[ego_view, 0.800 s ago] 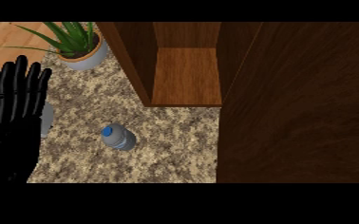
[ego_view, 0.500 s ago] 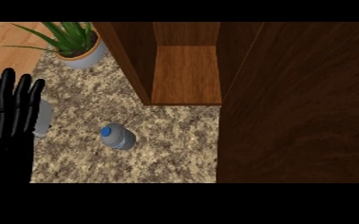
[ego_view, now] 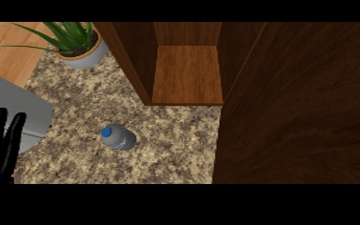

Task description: Pick up the bottled water, place it into the cabinet and close the cabinet

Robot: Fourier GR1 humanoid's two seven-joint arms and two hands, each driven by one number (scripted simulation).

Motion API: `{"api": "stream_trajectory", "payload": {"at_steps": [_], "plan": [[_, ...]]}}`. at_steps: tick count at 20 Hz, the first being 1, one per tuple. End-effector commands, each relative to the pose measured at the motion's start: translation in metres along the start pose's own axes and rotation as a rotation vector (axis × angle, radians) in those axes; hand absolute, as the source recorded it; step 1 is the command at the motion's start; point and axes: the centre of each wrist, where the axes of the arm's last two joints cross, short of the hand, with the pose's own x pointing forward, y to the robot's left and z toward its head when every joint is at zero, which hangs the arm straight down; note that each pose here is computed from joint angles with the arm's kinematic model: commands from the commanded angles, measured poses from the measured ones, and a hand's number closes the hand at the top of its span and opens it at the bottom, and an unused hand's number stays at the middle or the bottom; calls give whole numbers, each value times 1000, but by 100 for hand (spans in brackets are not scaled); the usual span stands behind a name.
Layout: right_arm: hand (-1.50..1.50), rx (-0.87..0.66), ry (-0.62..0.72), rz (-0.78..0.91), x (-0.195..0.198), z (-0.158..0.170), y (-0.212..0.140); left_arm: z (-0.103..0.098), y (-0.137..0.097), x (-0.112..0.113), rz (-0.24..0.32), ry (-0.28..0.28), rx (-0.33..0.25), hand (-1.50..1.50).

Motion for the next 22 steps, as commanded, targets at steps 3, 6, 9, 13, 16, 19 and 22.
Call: {"api": "stream_trajectory", "payload": {"at_steps": [3, 6, 9, 13, 16, 19, 22], "plan": [[-150, 16, 14, -12, 16, 2, 21, 33, 1, 53, 10, 11, 10, -150], [-150, 28, 10, -14, 21, 9, 29, 29, -10, 58, 22, -7, 30, -150], [-150, 11, 21, -27, 27, 10, 36, 40, -5, 65, 6, 37, 18, -150], [-150, 2, 6, -33, 43, 14, 39, 37, -1, 51, 14, 52, 25, -150], [-150, 19, 21, -34, 37, 9, 45, 33, 5, 47, -22, 56, 32, -150], [-150, 3, 6, -44, 42, 14, 48, 27, 4, 51, -36, 68, 39, -150], [-150, -14, 9, -21, 33, 9, 49, 28, 6, 49, -46, 67, 19, -150]]}}
